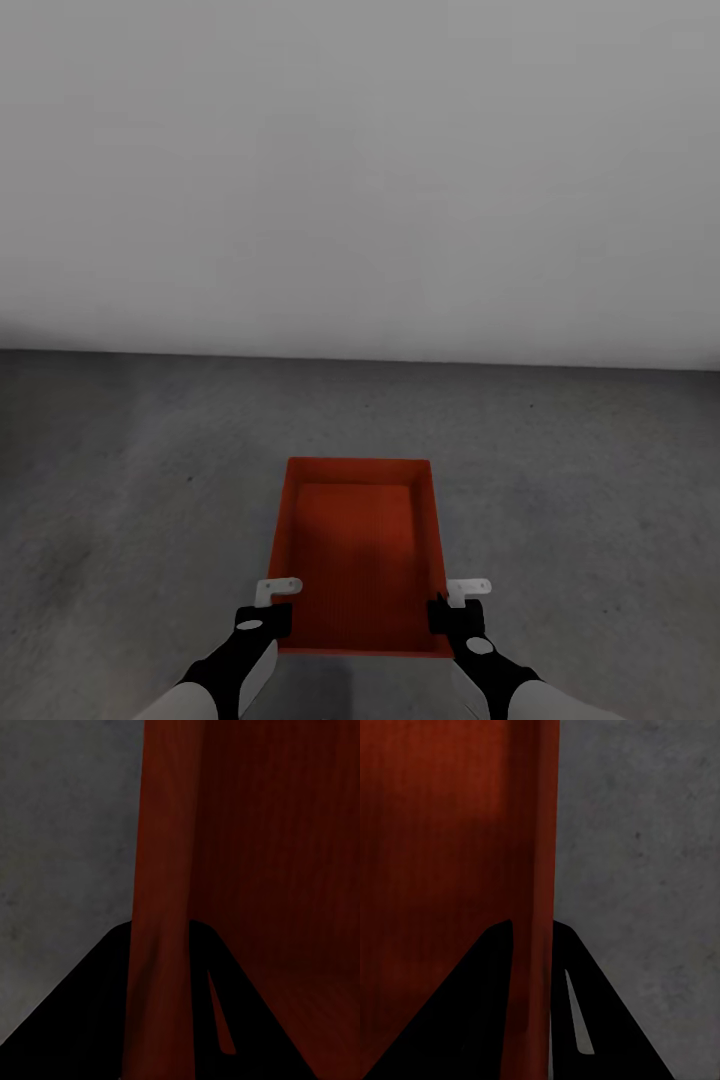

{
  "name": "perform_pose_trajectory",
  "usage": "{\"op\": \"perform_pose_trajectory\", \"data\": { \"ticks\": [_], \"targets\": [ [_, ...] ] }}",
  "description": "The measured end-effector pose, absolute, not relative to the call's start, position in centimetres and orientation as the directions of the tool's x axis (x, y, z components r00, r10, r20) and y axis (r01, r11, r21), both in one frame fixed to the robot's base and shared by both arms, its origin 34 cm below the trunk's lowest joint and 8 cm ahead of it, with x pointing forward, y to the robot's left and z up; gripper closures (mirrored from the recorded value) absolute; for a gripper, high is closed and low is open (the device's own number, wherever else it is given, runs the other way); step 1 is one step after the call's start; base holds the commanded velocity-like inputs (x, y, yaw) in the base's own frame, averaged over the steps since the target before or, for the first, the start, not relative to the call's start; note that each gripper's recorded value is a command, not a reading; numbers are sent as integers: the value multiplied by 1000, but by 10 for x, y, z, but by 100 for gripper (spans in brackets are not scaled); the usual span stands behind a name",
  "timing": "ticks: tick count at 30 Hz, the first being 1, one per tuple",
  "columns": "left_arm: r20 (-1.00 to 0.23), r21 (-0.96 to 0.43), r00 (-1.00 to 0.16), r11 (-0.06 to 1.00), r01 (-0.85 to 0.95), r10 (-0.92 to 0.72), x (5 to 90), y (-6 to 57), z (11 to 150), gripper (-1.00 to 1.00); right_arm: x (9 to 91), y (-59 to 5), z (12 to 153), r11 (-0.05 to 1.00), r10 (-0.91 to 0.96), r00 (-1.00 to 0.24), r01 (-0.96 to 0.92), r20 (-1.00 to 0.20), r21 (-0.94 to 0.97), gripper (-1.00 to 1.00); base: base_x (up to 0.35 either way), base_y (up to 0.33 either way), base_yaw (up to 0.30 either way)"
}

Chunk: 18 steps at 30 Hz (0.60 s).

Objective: Move the two storage containers from the living room to the garage. In the garage, place one container on the floor and stack the other container on top of it (either order is fine).

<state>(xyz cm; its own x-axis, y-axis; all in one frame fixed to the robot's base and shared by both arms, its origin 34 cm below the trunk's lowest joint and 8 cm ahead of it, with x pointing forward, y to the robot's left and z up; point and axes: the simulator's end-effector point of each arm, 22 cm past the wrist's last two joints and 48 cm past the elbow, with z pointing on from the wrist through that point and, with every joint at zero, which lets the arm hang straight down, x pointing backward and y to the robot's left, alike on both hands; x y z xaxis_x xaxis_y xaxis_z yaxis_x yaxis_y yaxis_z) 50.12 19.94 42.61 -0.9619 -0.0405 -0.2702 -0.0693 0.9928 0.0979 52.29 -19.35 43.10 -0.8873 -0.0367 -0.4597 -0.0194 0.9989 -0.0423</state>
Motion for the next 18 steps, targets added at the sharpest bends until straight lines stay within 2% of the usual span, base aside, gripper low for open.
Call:
{"op": "perform_pose_trajectory", "data": {
  "ticks": [18],
  "targets": [
    [-271,98,-962,993,-69,-40,500,199,396,100,522,-194,400,999,-37,-887,-19,-461,-42,100,0,0,0]
  ]
}}
